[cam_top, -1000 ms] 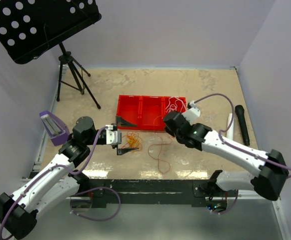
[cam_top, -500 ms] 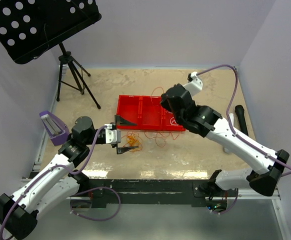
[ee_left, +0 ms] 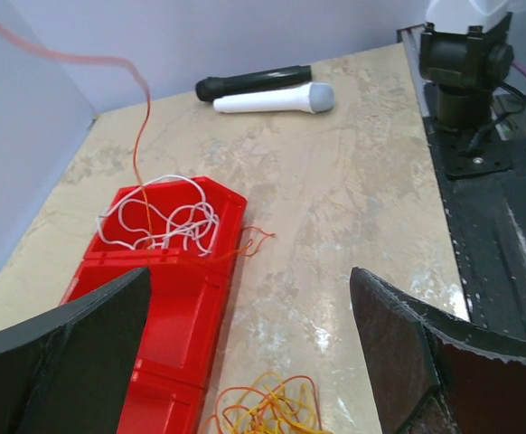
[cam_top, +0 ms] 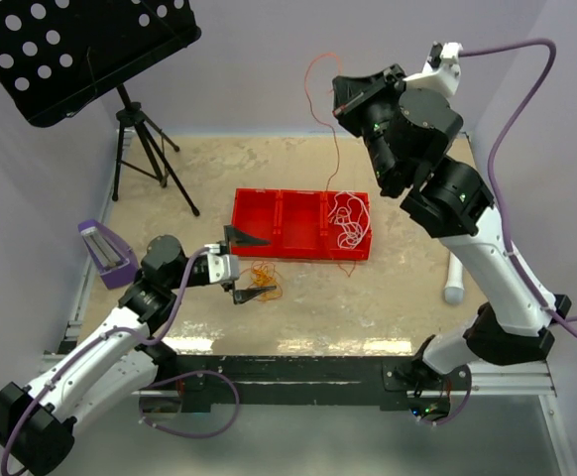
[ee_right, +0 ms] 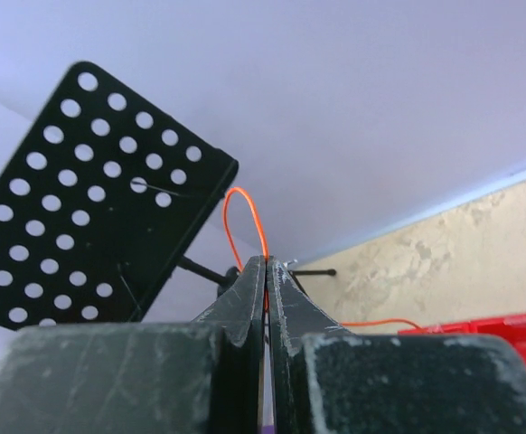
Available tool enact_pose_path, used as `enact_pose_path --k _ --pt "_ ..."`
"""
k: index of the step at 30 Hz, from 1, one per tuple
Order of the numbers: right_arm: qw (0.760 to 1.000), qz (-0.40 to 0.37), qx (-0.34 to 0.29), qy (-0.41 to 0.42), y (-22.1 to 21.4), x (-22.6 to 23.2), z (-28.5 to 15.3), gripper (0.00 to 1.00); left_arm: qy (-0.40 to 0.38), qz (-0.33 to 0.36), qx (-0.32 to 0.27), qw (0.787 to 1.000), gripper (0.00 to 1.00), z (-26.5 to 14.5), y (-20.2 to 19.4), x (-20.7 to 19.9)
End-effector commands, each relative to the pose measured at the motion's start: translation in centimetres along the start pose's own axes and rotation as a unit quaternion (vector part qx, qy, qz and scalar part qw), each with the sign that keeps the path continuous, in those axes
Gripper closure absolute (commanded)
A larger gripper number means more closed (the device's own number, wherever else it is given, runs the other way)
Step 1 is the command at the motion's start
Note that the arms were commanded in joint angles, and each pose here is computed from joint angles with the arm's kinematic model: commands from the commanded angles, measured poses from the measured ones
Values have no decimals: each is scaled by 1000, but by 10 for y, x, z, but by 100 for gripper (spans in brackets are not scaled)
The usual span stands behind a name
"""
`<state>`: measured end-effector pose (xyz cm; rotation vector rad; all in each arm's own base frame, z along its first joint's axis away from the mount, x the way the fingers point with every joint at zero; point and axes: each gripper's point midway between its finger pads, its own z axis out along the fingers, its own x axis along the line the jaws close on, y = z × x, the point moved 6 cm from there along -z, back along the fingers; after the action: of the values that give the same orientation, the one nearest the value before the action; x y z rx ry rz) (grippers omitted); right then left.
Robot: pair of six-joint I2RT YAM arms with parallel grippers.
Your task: Untangle the cables
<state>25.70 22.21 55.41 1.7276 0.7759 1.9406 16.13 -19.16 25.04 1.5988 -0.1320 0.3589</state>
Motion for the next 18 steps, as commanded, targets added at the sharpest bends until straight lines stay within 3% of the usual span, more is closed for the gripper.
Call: enact_pose_path --k 1,10,14,18 --pt "999 -14 -30 25 21 23 4 100 61 7 -22 998 1 1 4 16" --pt "994 14 -50 95 45 56 1 100 64 -40 -46 996 0 6 -5 13" --pt "984 37 -56 162 62 77 -12 100 79 -53 -46 994 0 7 -11 15" --pt "970 50 -31 236 62 94 -24 100 124 -78 -88 985 0 10 -3 26"
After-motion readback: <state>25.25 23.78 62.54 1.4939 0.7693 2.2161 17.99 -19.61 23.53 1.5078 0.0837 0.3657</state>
